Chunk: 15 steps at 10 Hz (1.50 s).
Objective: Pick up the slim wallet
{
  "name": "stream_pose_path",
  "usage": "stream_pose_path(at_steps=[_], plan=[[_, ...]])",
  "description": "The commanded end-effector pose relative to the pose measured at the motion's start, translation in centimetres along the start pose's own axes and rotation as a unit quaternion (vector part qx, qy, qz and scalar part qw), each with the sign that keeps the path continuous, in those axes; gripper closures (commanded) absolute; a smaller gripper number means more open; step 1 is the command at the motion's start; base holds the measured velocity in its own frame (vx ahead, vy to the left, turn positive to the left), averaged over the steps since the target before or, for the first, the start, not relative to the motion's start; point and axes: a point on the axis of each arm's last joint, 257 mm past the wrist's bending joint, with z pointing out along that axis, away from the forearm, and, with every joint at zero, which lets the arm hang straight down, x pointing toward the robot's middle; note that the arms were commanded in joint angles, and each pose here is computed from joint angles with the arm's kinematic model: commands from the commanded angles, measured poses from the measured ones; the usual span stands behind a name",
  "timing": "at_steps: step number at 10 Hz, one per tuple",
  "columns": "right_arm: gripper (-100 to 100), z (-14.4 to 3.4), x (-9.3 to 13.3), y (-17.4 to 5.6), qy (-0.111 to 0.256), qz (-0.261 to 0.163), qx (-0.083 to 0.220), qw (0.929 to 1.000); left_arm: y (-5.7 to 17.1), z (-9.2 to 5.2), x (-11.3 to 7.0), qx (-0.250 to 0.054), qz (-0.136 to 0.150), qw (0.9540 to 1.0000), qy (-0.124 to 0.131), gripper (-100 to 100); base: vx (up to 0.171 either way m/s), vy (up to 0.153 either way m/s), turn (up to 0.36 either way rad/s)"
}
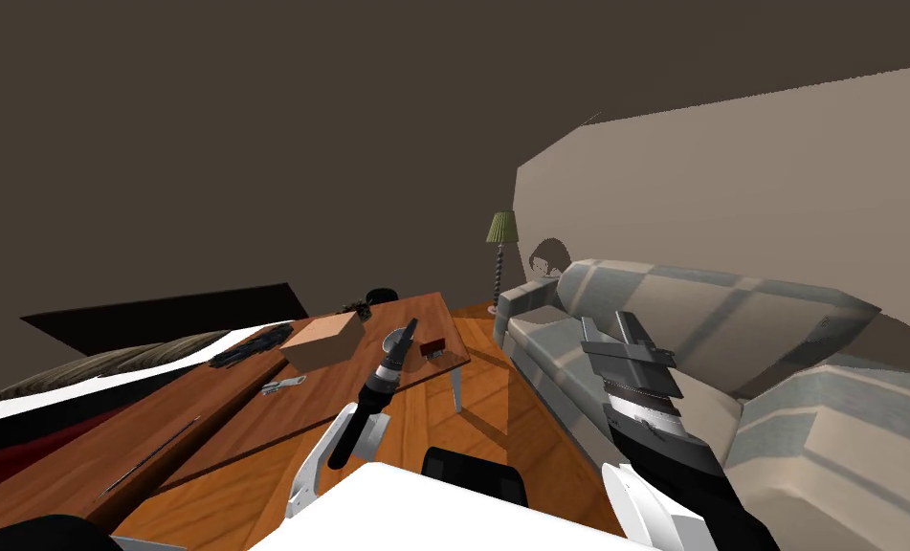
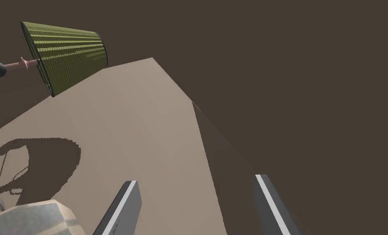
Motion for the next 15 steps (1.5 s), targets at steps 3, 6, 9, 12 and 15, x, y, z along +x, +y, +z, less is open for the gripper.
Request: stream_pose_path(at_steps=[3,6,9,12,15], plan=[[0,0.0,0.0,0.0,0.000,0.000,0.000,1.0000,2.7,-0.7,1.8,-0.014,0.040,0.9988,0.024,-100,-0.016,0.091,-0.198],[0,0.0,0.0,0.0,0.000,0.000,0.000,1.0000,4.2,-1.2,2.7,-0.024,0.055,0.9975,0.036,-100,-0.016,0.068,-0.141],[0,0.0,0.0,0.0,0.000,0.000,0.000,1.0000,6.3,-1.8,4.0,-0.032,0.087,0.9940,0.058,-100,-0.016,0.061,-0.171],[0,0.0,0.0,0.0,0.000,0.000,0.000,1.0000,7.8,-2.5,4.7,-0.041,0.103,0.9912,0.072,-100,-0.018,0.067,-0.140],[0,0.0,0.0,0.0,0.000,0.000,0.000,1.0000,9.9,-3.2,5.8,-0.046,0.137,0.9848,0.096,-100,-0.018,0.059,-0.176]])
